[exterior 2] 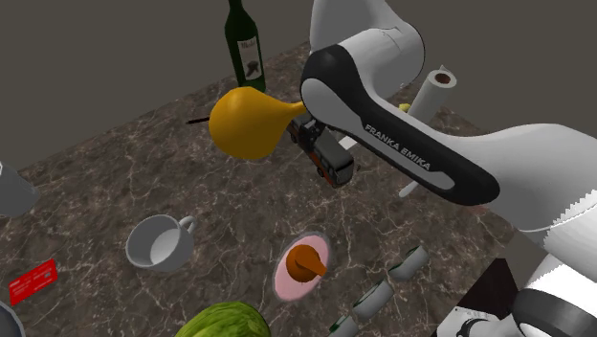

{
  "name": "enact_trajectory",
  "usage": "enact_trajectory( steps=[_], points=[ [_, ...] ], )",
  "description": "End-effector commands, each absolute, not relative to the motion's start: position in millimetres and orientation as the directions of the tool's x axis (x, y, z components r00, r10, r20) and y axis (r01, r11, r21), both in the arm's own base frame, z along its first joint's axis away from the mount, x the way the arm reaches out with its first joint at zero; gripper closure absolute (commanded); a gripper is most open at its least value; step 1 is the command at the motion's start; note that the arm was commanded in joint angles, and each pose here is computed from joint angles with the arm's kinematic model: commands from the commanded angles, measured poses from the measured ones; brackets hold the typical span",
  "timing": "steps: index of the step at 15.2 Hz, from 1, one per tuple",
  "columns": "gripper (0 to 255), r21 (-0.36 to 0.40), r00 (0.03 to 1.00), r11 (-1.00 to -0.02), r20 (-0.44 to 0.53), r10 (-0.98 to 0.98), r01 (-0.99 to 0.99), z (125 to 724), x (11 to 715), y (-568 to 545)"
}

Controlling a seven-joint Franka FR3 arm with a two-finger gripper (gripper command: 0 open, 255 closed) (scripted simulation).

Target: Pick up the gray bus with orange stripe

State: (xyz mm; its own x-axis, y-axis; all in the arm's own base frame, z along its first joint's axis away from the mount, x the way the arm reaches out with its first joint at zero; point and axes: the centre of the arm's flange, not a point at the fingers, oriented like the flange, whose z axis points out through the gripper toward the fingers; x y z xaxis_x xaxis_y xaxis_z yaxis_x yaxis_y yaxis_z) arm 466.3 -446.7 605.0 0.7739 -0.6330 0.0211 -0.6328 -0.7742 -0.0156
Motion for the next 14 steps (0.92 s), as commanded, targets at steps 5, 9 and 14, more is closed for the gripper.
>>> enact_trajectory(
  steps=[5, 9, 14],
  points=[
    [255, -0.016, 0.774, -0.774, 0.022, -0.633, -0.633, 585.8, 466.1, -447.6],
    [255, -0.015, 0.774, -0.774, 0.022, -0.633, -0.633, 585.4, 466.2, -447.5],
    [255, -0.016, 0.774, -0.774, 0.022, -0.633, -0.633, 585.8, 466.1, -447.2]
  ],
)
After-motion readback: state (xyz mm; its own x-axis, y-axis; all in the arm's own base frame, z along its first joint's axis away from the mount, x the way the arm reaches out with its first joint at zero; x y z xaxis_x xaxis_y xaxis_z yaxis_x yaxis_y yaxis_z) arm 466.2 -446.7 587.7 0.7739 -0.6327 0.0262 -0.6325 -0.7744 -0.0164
